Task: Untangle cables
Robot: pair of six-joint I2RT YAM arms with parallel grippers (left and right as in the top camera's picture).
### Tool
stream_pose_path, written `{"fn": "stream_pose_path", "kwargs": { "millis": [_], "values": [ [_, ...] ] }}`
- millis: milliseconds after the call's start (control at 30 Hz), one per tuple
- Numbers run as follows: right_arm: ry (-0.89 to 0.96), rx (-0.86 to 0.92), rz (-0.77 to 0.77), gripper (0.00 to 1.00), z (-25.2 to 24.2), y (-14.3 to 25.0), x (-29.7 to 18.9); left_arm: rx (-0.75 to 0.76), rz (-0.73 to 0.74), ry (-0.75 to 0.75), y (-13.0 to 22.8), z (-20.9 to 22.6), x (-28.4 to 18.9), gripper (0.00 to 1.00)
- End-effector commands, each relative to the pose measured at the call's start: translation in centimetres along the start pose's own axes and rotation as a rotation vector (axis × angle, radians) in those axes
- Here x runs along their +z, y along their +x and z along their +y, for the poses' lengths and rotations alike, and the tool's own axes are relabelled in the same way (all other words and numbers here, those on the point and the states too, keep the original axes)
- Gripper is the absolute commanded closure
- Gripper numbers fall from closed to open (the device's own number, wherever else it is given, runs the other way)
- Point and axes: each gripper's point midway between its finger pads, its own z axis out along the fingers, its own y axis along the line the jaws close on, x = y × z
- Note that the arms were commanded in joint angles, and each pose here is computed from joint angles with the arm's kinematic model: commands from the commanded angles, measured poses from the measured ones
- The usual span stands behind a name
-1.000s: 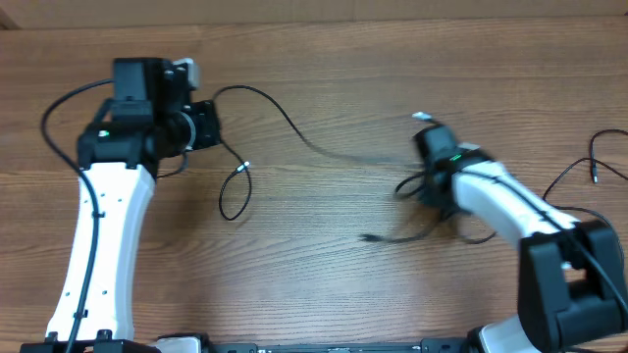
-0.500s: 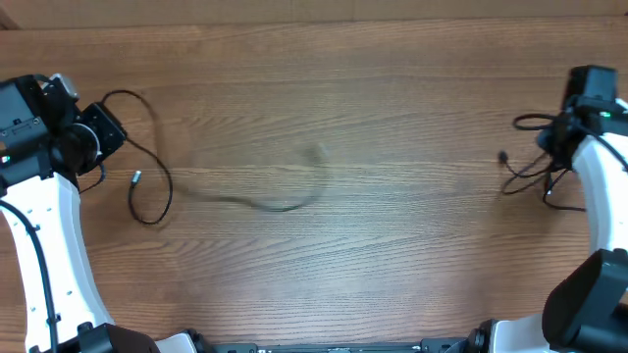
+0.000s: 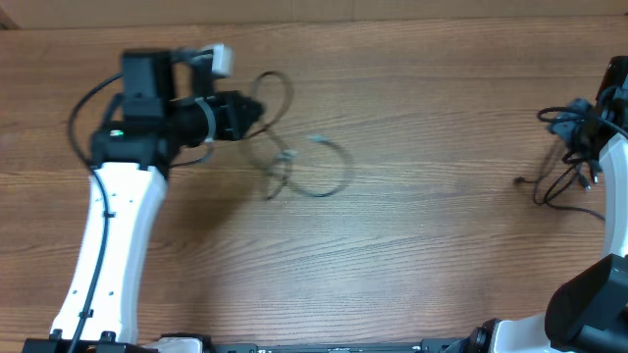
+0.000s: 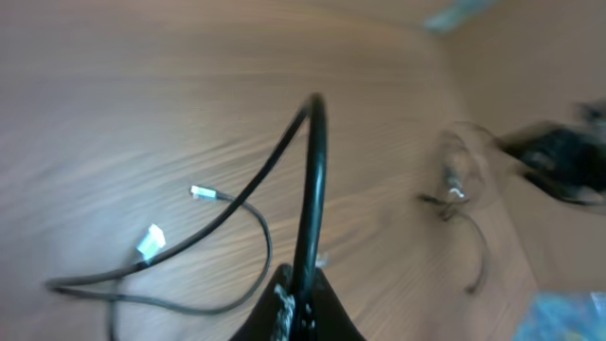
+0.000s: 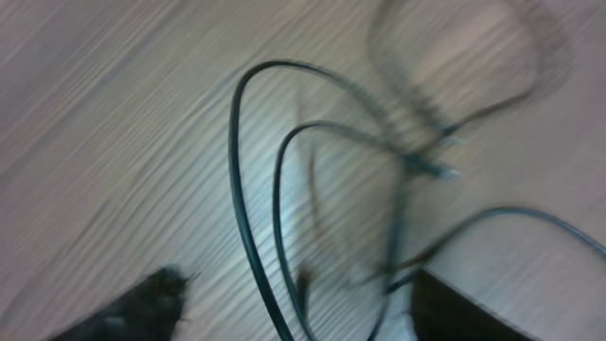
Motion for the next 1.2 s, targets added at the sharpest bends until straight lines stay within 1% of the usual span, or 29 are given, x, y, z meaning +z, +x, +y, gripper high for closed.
{"fn": "stream_pose_path", "kwargs": {
  "millis": [0, 33, 67, 100, 133, 167, 200, 300, 367, 500, 533, 600, 733, 900, 1000, 1167],
  "values": [
    [-0.371, -0.167, 0.086, 0.16, 6.2, 1.7, -2.6, 0.275, -0.015, 0.351, 0.1, -10.2, 0.1, 0.96],
    [-0.398, -0.166, 0.103, 0.14, 6.5, 2.1, -2.8, 0.308, -0.021, 0.378, 0.2, -11.3, 0.3, 0.95],
    [-0.424, -0.166, 0.121, 0.12, 6.9, 2.5, -3.0, 0.335, -0.030, 0.393, 0.1, -12.1, 0.5, 0.82],
    [-0.451, -0.165, 0.142, 0.11, 7.3, 2.9, -3.3, 0.352, -0.038, 0.392, 0.1, -12.5, 0.8, 0.62],
    [-0.473, -0.167, 0.161, 0.10, 7.5, 3.4, -3.5, 0.356, -0.043, 0.369, 0.0, -12.4, 1.0, 0.51],
    [-0.492, -0.170, 0.177, 0.09, 7.8, 3.7, -3.7, 0.352, -0.047, 0.339, 0.0, -12.1, 1.3, 0.49],
    [-0.512, -0.176, 0.194, 0.06, 8.0, 4.2, -3.9, 0.342, -0.046, 0.300, -0.1, -11.5, 1.6, 0.48],
    [-0.538, -0.214, 0.241, 0.04, 8.6, 5.6, -4.4, 0.295, -0.029, 0.176, 0.2, -9.1, 2.1, 0.43],
    [-0.538, -0.253, 0.282, 0.04, 9.1, 7.1, -4.6, 0.254, -0.005, 0.055, 0.7, -6.7, 2.3, 0.40],
    [-0.532, -0.305, 0.350, 0.04, 10.2, 10.0, -4.4, 0.196, 0.034, -0.173, 1.7, -2.5, 2.0, 0.39],
    [-0.508, -0.333, 0.373, 0.05, 10.4, 11.2, -4.0, 0.175, 0.047, -0.249, 2.1, -1.1, 1.7, 0.39],
    [-0.463, -0.374, 0.397, 0.05, 10.4, 12.8, -3.2, 0.148, 0.059, -0.313, 2.5, 0.0, 1.4, 0.39],
    [-0.392, -0.457, 0.434, 0.05, 10.5, 15.8, -1.8, 0.137, 0.081, -0.326, 3.0, 0.3, 1.2, 0.39],
    [-0.408, -0.554, 0.476, 0.02, 11.7, 19.7, -1.0, 0.137, 0.081, -0.325, 3.0, 0.3, 1.2, 0.38],
    [-0.456, -0.699, 0.464, 0.00, 13.0, 22.2, -0.6, 0.137, 0.081, -0.325, 3.0, 0.3, 1.2, 0.38],
    [-0.537, -0.923, 0.432, 0.00, 14.9, 26.8, -0.3, 0.134, 0.089, -0.327, 3.2, 0.3, 1.2, 0.38]
  ]
}}
